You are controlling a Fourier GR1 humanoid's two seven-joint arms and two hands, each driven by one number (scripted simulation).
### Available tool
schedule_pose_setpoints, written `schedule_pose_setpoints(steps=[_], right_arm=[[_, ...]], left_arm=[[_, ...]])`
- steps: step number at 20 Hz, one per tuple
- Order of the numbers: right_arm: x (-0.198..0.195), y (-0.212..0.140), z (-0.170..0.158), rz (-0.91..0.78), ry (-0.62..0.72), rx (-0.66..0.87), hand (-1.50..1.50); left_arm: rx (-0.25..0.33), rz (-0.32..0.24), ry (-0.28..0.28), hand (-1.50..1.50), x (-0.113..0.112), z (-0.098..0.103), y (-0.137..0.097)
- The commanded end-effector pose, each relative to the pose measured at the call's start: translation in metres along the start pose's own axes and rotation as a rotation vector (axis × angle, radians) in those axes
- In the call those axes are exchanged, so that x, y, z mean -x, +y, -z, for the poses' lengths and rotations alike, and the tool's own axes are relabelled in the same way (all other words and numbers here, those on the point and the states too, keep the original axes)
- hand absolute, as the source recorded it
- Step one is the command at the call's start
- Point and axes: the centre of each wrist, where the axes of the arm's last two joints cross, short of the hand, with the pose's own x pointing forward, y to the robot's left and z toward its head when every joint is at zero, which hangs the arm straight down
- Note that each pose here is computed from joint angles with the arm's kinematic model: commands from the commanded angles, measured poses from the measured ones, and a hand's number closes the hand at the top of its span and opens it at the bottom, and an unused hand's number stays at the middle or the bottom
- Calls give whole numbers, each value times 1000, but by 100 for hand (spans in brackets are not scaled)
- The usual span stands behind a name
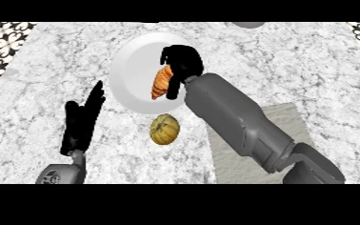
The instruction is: Pick the croissant from the placemat and place it in the plate
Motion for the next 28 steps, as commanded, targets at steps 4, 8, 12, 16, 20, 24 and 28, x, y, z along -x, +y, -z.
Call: schedule_pose_setpoints(steps=[4,8,12,16,20,24,28], right_arm=[[13,1,4,130,-192,-37,-150],[6,-17,0,446,-306,95,-150],[32,-11,-2,714,-299,185,-150],[49,-22,8,816,-341,124,-150],[72,7,1,842,-394,88,-150],[71,5,6,858,-422,81,-150],[72,1,12,838,-444,86,-150]], left_arm=[[-13,-13,-3,0,9,-4,-12],[-5,-25,31,0,9,-8,-13],[-35,-9,2,0,19,-6,5],[-55,-13,5,0,9,-3,-9],[-28,-6,32,0,5,-19,13],[-33,-2,23,0,7,-6,4],[-19,-1,16,0,-6,-3,-15]])
